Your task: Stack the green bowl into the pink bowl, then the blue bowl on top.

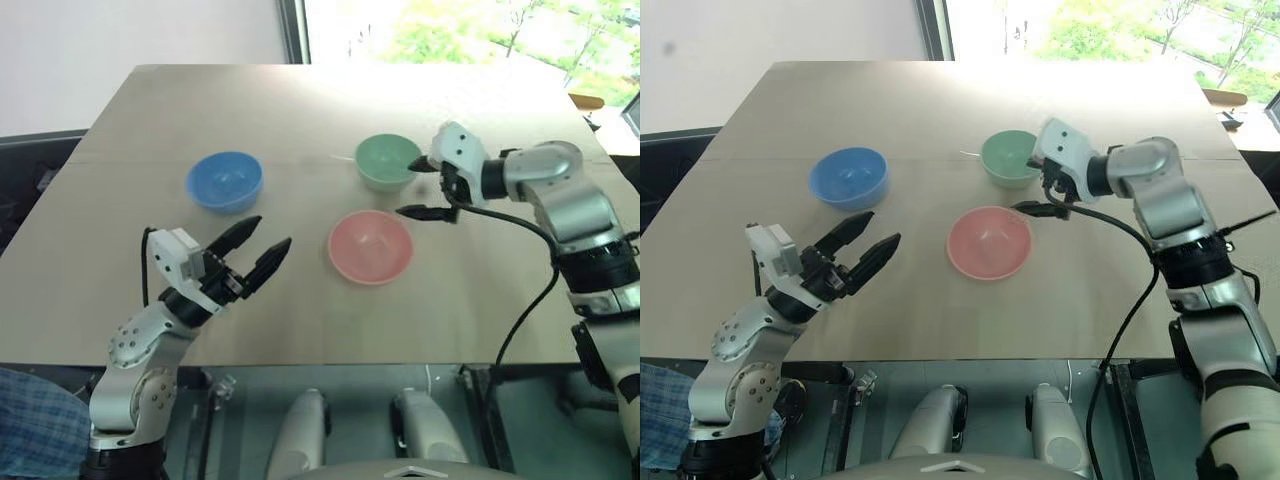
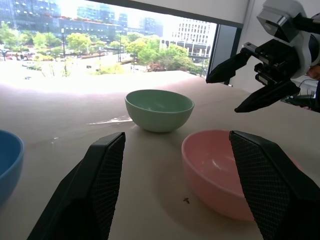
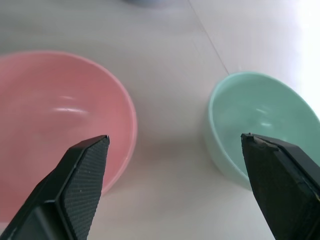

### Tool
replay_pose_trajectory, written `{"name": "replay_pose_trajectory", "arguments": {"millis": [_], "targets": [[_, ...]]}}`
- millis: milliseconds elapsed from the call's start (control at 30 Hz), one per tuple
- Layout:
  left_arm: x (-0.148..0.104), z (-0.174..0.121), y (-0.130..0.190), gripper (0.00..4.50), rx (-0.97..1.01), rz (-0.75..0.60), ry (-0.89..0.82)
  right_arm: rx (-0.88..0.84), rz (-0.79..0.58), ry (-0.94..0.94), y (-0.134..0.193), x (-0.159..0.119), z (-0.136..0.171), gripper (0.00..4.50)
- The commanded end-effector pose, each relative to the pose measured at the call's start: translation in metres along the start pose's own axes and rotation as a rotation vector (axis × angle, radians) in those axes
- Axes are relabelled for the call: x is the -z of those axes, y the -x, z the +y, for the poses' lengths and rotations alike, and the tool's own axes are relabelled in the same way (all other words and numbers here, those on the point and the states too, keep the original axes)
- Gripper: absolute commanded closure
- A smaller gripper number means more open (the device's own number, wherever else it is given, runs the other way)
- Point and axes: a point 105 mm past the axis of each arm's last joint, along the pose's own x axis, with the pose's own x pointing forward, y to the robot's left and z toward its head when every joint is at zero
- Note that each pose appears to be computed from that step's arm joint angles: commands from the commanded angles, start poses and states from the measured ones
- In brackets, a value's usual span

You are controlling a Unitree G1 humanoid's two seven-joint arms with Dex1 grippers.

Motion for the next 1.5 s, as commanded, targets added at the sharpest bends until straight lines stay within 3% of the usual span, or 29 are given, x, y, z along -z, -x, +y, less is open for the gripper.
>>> {"name": "replay_pose_trajectory", "arguments": {"millis": [33, 500, 633, 667, 700, 800, 900, 1300, 1500], "targets": [[-0.014, 0.003, 0.004, 0.98, -0.044, -0.052, -0.052, 0.031, 0.021, 0.097, -0.013, -0.004, -0.013, 0.07], [-0.022, 0.009, 0.025, 0.98, -0.175, -0.062, -0.104, 0.101, 0.127, 0.210, -0.061, 0.010, -0.031, 0.07], [-0.023, 0.010, 0.031, 0.98, -0.200, -0.060, -0.117, 0.117, 0.140, 0.220, -0.067, 0.011, -0.032, 1.20], [-0.023, 0.011, 0.032, 0.98, -0.204, -0.058, -0.120, 0.120, 0.140, 0.219, -0.067, 0.011, -0.033, 1.70], [-0.023, 0.011, 0.032, 0.98, -0.206, -0.057, -0.123, 0.124, 0.141, 0.222, -0.068, 0.011, -0.033, 1.80], [-0.024, 0.011, 0.034, 0.98, -0.214, -0.058, -0.123, 0.124, 0.137, 0.223, -0.069, 0.010, -0.033, 3.35], [-0.024, 0.009, 0.034, 0.98, -0.213, -0.058, -0.122, 0.123, 0.135, 0.226, -0.069, 0.009, -0.033, 4.38], [-0.020, 0.005, 0.028, 0.98, -0.165, -0.050, -0.114, 0.105, 0.055, 0.272, -0.058, -0.011, -0.039, 4.38], [-0.016, -0.002, 0.019, 0.98, -0.087, -0.042, -0.092, -0.006, -0.055, 0.344, -0.030, -0.036, -0.030, 4.38]]}}
